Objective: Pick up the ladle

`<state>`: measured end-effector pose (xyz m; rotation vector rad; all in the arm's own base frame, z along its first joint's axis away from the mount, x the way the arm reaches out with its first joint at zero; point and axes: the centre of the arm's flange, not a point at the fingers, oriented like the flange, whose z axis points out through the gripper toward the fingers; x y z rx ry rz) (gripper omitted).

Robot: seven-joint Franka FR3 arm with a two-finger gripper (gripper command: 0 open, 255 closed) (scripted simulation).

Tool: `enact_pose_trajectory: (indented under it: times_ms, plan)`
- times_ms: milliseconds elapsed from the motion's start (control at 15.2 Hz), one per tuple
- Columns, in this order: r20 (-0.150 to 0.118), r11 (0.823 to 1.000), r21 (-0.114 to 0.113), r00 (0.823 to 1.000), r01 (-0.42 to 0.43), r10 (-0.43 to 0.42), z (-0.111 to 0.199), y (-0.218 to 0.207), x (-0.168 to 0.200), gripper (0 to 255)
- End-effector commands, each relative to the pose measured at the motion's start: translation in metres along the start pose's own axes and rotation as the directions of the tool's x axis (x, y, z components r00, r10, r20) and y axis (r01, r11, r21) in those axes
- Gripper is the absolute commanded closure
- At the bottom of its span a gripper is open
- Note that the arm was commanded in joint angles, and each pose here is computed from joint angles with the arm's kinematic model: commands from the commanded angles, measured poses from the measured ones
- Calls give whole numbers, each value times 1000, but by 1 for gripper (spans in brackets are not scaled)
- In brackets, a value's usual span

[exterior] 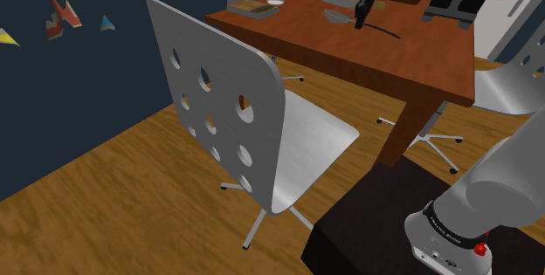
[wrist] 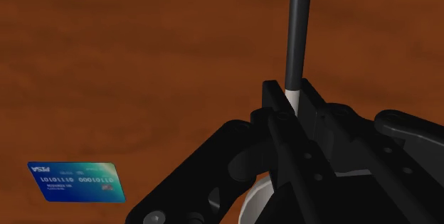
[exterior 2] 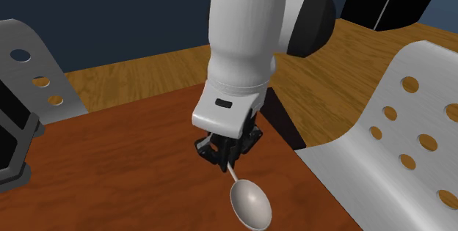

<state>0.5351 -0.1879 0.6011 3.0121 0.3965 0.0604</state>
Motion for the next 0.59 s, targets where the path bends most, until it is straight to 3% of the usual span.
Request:
enact_pose_trajectory:
  times_ms: [0, 528]
  plan:
    - [0, 1000, 0, 1000, 0, 0, -13, 0, 1, 255]
    - [0, 1000, 0, 1000, 0, 0, -45, 4, 2, 255]
